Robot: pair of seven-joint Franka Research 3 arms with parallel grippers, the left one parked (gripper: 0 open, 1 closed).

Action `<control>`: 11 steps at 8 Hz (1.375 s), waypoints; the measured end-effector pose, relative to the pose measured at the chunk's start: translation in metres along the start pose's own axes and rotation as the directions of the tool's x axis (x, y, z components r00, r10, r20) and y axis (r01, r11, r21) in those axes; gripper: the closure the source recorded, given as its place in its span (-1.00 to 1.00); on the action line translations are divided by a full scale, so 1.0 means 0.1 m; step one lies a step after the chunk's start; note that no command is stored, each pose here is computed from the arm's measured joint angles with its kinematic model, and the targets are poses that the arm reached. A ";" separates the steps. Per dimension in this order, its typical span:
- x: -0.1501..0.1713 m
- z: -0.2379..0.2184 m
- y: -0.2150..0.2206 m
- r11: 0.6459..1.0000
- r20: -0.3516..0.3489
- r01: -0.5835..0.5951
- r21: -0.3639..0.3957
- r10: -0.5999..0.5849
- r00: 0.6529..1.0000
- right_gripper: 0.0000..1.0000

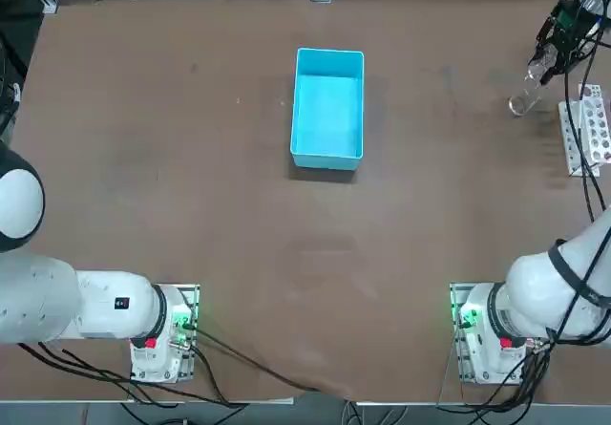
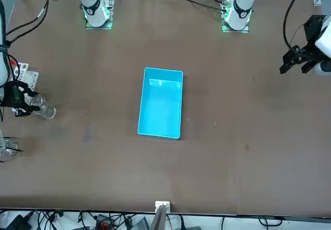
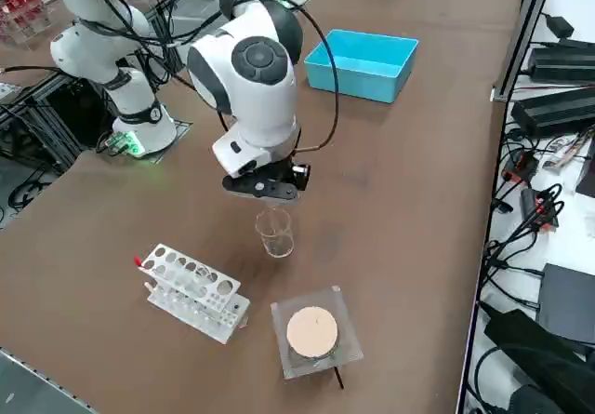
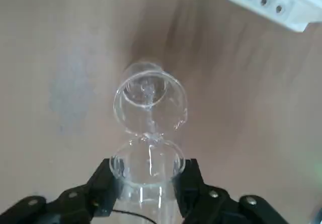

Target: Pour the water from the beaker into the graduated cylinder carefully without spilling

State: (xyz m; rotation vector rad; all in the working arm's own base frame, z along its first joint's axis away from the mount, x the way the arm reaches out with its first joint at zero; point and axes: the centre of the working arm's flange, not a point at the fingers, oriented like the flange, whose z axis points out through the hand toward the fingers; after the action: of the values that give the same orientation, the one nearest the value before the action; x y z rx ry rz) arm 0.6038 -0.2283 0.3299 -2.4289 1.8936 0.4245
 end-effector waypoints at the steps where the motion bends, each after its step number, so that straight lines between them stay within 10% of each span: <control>1: 0.03 0.05 0.04 1.000 0.034 0.017 0.015 -0.018 0.999 -0.22; 11: 0.26 0.09 0.23 0.994 0.111 0.062 0.095 -0.072 0.991 -0.22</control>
State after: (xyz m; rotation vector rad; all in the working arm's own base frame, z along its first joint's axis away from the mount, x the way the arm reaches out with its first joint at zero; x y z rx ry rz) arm 0.5855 -0.2576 0.3188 -2.3491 1.7411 0.4524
